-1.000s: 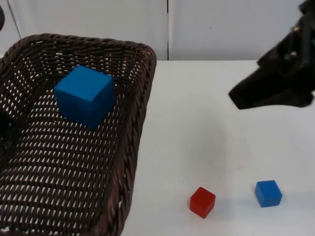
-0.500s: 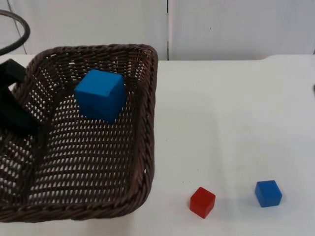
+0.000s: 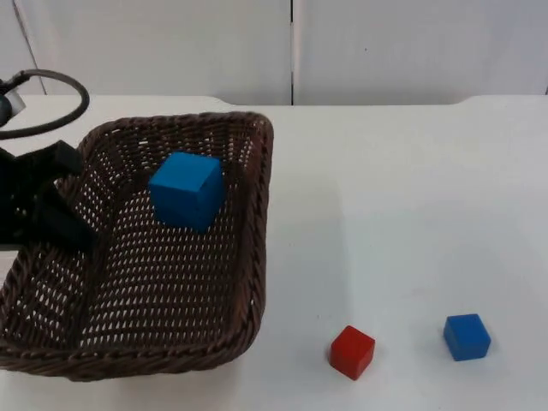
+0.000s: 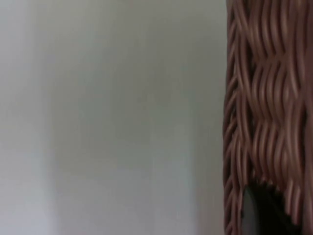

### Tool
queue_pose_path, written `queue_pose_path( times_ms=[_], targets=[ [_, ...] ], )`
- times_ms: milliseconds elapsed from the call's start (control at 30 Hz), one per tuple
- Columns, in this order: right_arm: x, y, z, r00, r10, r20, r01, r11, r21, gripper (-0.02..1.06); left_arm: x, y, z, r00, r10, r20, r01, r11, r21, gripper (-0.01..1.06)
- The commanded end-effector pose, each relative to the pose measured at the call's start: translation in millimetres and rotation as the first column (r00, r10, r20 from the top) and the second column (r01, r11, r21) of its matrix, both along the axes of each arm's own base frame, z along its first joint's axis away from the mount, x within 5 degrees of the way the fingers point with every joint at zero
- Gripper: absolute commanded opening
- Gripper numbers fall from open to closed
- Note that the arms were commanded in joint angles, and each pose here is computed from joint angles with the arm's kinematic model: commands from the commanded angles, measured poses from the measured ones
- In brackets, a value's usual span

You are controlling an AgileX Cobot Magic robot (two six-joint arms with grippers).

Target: Pick up the basket with the left hand and place the largest block into the basket with the right hand.

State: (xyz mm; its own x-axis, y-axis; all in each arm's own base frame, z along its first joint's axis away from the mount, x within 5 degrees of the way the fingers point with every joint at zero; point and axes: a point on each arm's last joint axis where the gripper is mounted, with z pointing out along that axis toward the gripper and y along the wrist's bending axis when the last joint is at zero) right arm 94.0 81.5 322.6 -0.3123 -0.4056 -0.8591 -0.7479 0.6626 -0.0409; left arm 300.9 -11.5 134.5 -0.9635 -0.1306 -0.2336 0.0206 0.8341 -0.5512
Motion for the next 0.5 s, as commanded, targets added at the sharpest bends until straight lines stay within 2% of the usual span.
queue_pose_path(
  times_ms=[0,133,367,467],
  targets=[
    [-1,-2,-1,1.0,-0.016,-0.011,0.016,1.0,-0.002,0.78,4,-2,-1,1.0,-0.01,0.019,0.011,1.0,-0.004,0.0],
    [-1,-2,-2,1.0,-0.021,-0.008,0.021,1.0,-0.006,0.78,5,0,-6,1.0,-0.019,0.024,0.019,1.0,0.016,0.0],
    [-1,-2,-1,1.0,-0.022,-0.007,0.022,1.0,-0.005,0.78,11,8,-24,0.999,0.031,0.029,-0.033,0.995,0.096,0.0],
    [-1,-2,-1,1.0,-0.021,-0.008,0.021,1.0,-0.003,0.78,15,9,-29,0.999,0.035,0.023,-0.037,0.994,0.102,0.0]
  ],
)
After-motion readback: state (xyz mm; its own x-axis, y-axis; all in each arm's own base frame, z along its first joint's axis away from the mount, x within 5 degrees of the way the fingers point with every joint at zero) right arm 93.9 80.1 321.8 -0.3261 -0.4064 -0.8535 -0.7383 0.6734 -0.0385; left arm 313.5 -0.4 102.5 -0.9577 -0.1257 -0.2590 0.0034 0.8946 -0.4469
